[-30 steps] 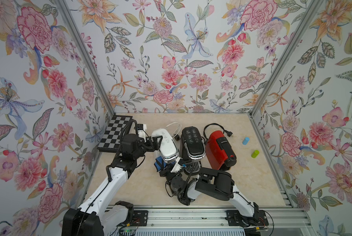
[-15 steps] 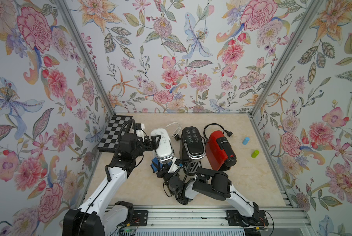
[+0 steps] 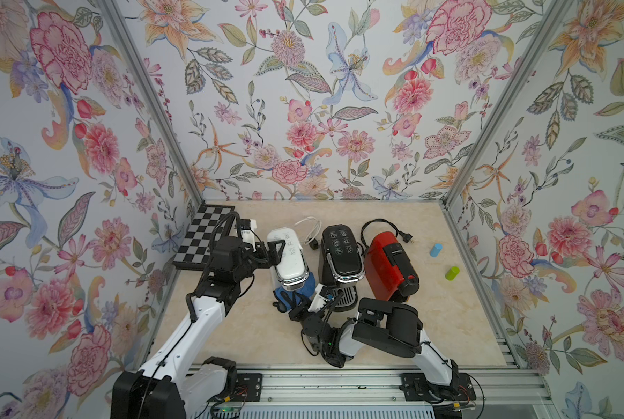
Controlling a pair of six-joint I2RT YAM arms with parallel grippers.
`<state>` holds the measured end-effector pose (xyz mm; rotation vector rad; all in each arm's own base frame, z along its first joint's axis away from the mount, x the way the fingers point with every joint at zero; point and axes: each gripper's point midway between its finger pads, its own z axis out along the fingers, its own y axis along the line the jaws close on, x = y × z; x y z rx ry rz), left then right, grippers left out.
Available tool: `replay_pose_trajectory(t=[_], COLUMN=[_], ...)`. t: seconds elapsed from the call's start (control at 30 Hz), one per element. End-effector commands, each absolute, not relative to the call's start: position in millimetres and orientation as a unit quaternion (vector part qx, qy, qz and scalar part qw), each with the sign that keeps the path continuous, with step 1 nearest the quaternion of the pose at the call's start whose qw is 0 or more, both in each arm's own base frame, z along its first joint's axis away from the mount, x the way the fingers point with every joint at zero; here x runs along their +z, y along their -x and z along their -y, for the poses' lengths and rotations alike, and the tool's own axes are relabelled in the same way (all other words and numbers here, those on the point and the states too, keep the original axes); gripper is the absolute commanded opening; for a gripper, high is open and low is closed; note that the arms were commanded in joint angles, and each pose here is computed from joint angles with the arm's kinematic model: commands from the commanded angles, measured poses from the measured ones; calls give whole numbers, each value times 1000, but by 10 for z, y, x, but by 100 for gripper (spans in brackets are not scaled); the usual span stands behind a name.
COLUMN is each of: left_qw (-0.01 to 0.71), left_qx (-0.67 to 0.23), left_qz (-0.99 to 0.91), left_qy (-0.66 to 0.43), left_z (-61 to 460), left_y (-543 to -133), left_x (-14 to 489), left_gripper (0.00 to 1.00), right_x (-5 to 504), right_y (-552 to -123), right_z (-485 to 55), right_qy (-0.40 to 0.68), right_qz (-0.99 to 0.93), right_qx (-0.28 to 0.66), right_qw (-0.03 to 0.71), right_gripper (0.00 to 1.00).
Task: Wipe the surface of a coffee machine
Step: Wipe the dirt from the surface of the coffee machine.
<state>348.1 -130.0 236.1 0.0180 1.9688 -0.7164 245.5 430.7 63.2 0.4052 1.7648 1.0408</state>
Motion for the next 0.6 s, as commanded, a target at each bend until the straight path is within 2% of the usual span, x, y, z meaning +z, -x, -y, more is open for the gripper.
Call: replay_pose_trajectory(t=[0.0, 0.33, 0.57], left_qw=[480, 485, 483], left_qx=[-286, -295, -297], left_qz=[-830, -823, -824], left_qy=[-6, -9, -12], left_z=[1257, 1275, 1288], left_y=[-3422, -3390, -3384], left_x=[2208, 2263, 2256], left_gripper=[88, 88, 88], right_x=[260, 249, 167], right_y=[-2293, -2004, -2163], right_z=[-4097, -3913, -4079], right_qy=[-154, -141, -128], right_qz=[-781, -811, -816], right_qx=[360, 331, 344], right_qw=[486, 461, 447], right_gripper=[0, 0, 0])
